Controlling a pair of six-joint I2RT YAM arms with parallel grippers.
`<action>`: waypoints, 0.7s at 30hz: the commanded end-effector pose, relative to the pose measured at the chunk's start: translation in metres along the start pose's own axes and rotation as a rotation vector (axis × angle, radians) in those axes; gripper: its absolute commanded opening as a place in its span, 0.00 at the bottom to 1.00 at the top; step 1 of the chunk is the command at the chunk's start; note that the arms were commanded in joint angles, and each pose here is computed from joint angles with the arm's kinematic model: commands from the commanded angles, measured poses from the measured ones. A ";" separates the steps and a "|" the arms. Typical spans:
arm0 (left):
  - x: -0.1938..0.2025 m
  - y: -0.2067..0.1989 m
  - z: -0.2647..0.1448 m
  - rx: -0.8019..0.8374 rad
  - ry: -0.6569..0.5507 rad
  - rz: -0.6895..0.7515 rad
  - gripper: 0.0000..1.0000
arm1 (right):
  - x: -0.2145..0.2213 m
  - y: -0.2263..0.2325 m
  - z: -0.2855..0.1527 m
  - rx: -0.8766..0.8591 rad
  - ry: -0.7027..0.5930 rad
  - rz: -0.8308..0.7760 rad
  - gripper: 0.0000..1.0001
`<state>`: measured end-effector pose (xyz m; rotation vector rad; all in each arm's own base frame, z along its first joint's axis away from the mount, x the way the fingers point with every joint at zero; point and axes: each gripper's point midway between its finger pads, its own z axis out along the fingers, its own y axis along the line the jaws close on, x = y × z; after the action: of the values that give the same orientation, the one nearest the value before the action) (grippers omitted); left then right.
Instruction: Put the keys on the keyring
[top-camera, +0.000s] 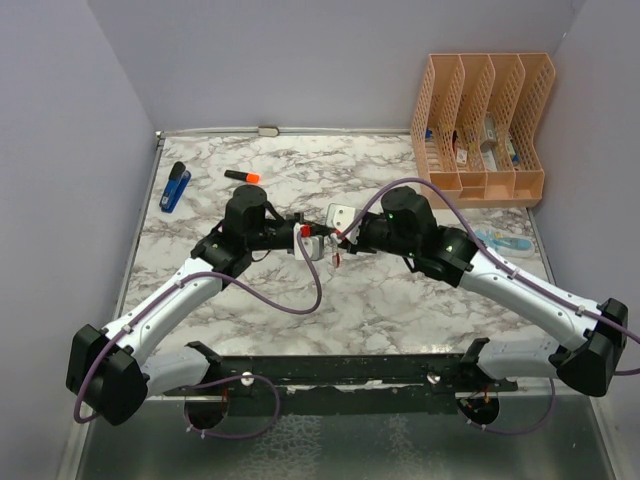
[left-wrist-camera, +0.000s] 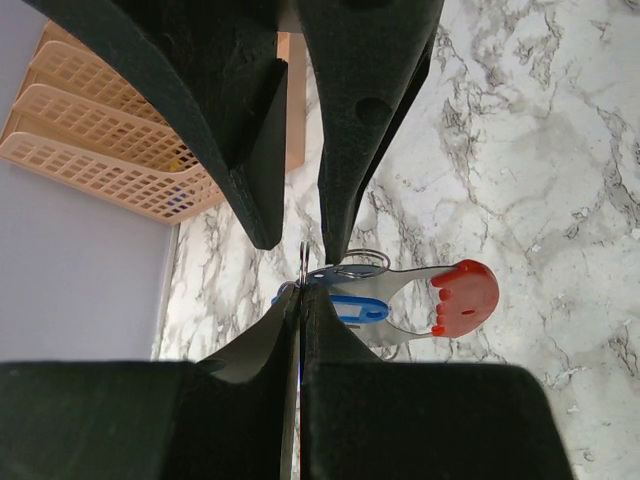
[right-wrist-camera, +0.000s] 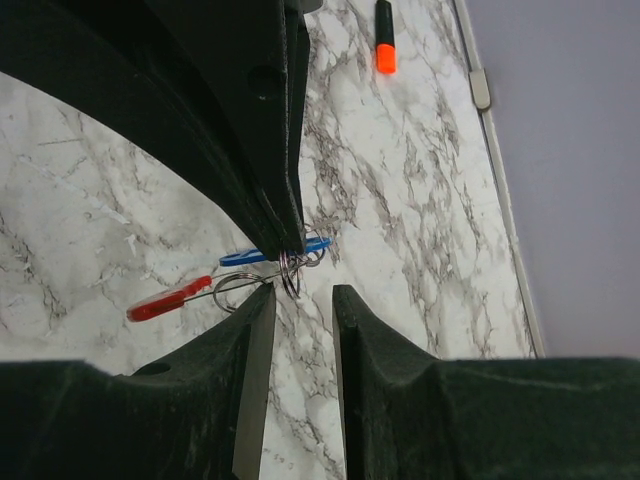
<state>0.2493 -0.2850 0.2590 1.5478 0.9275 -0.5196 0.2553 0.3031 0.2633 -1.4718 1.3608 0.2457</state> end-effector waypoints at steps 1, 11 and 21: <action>-0.020 0.007 -0.001 0.005 -0.040 0.030 0.00 | -0.017 -0.008 0.003 0.018 -0.051 -0.007 0.29; -0.021 0.006 0.003 0.007 -0.043 0.030 0.00 | -0.021 -0.007 0.006 0.005 -0.063 -0.012 0.24; -0.022 0.008 0.003 -0.004 -0.041 0.027 0.00 | -0.018 -0.002 0.010 -0.018 -0.062 -0.004 0.05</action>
<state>0.2453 -0.2862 0.2531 1.5619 0.9494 -0.5320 0.2550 0.3097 0.2527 -1.5029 1.3690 0.2681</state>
